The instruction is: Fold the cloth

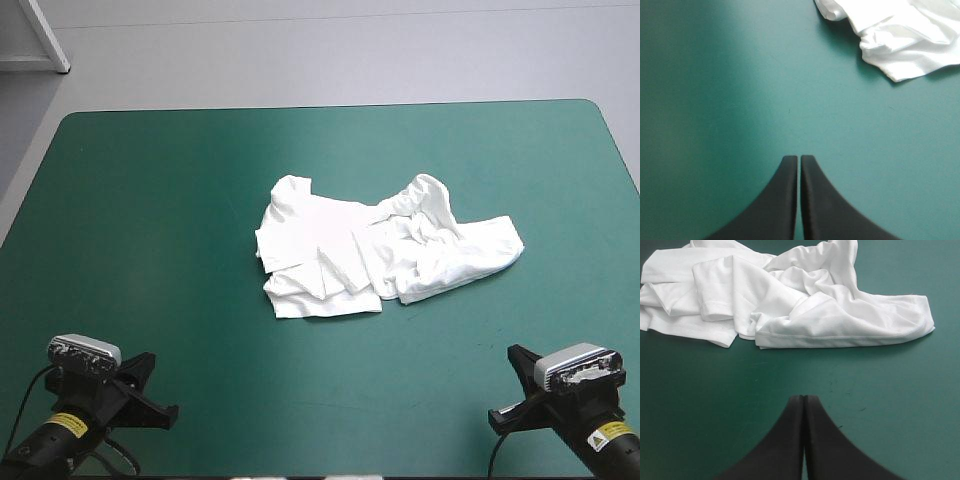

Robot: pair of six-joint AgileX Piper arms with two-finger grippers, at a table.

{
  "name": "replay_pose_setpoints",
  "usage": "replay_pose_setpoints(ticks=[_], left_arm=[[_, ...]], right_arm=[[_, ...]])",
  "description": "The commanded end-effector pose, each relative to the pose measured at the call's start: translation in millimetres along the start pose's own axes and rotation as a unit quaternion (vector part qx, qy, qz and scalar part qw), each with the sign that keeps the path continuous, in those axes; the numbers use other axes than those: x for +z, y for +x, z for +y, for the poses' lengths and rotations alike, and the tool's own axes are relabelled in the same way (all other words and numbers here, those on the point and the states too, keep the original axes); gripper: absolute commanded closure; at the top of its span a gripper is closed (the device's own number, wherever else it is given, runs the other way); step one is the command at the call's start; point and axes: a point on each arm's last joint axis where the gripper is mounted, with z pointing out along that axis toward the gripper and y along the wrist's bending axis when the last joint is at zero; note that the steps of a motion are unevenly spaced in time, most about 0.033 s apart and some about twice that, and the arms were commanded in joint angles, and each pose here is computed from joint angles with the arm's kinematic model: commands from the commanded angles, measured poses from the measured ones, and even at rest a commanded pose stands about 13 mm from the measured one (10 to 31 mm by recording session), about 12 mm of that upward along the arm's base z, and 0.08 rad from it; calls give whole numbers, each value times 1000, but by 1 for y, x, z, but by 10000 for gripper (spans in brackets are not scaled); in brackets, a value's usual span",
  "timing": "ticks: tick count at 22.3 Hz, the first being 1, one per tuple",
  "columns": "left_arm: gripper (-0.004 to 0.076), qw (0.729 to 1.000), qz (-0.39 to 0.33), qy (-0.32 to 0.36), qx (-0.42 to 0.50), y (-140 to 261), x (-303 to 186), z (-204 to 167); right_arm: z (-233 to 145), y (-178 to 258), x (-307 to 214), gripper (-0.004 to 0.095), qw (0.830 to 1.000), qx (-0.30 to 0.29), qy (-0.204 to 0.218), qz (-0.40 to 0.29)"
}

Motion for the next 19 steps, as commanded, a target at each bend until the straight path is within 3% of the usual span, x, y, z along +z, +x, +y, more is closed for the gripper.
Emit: replay_pose_setpoints(ticks=[1,19], left_arm=[[705,999,-39,-2,-10,-12,-3,0],[699,998,-39,33,-30,-17,-7,-6]], right_arm=[[-1,-15,-4,926,999,1,8,-45],[-1,-15,-4,926,999,1,8,-45]])
